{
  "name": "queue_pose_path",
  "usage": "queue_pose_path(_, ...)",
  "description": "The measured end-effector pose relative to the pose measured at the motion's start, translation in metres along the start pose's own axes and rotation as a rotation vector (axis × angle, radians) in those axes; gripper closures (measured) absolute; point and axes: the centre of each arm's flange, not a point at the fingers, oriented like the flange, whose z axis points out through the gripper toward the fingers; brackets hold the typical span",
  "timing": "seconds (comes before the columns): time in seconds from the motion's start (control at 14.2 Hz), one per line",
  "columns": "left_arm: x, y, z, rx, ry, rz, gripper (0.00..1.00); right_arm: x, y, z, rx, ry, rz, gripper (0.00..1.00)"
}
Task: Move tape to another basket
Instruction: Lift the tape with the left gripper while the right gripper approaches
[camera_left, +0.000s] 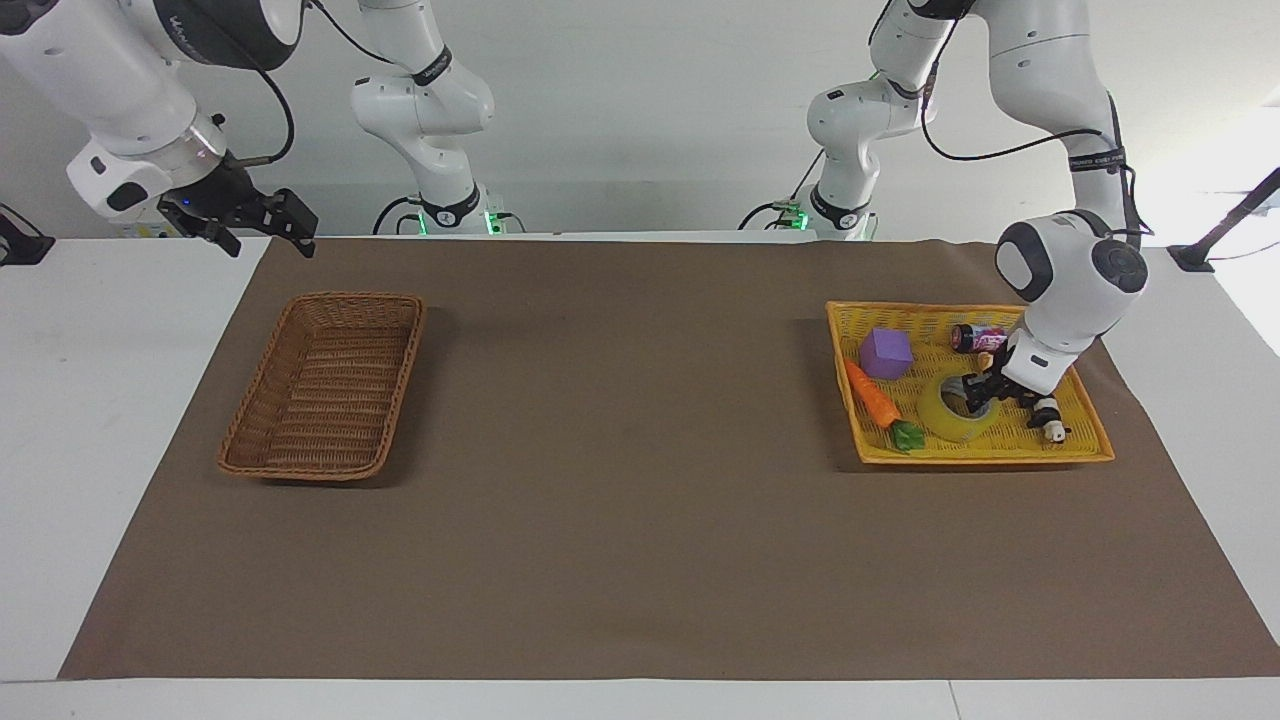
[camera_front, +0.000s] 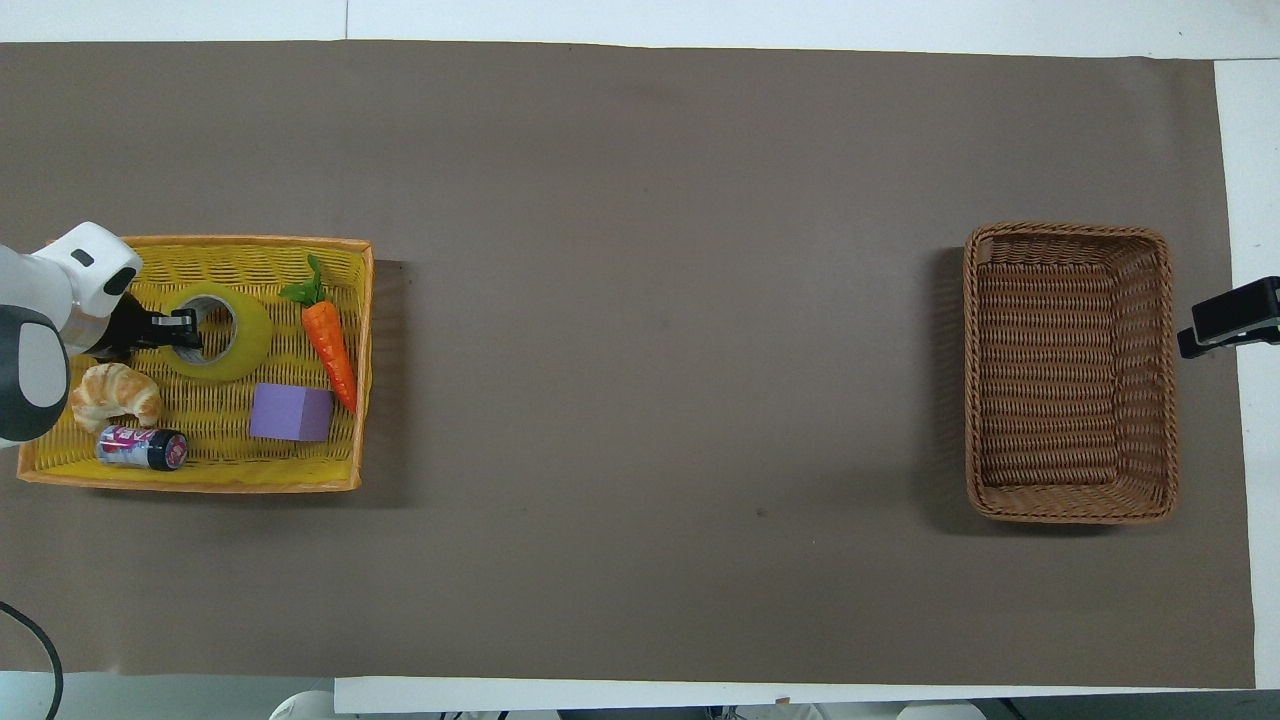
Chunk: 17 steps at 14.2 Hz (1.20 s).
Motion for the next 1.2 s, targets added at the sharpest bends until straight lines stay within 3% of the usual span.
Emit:
queue_pose_path(0.14, 0.021, 0.005, -0.068, -0.013, -0.042, 0.000, 0.78, 0.000, 0.000, 0.000, 0.000, 0.000, 0.000, 0.00)
queue_pose_path(0.35, 0.032, 0.076, -0.183, -0.102, -0.006, -0.052, 0.78, 0.000, 0.000, 0.000, 0.000, 0.000, 0.000, 0.01)
queue_pose_path(0.56, 0.013, 0.223, -0.198, -0.231, 0.003, -0.074, 0.78, 0.000, 0.000, 0.000, 0.000, 0.000, 0.000, 0.00)
queue_pose_path(0.7, -0.015, 0.308, -0.193, -0.333, -0.060, -0.085, 0.78, 0.000, 0.002, 0.000, 0.001, 0.000, 0.004, 0.01)
queue_pose_path(0.84, -0.045, 0.368, -0.192, -0.361, -0.092, -0.076, 0.78, 0.000, 0.004, 0.000, 0.019, 0.002, -0.006, 0.00)
queue_pose_path(0.91, -0.057, 0.391, -0.194, -0.370, -0.087, -0.068, 0.78, 0.001, -0.001, 0.000, 0.075, 0.011, -0.026, 0.00)
queue_pose_path(1.2, -0.092, 0.447, -0.198, -0.384, -0.048, -0.028, 0.78, 0.013, -0.043, -0.003, 0.450, 0.095, -0.075, 0.00)
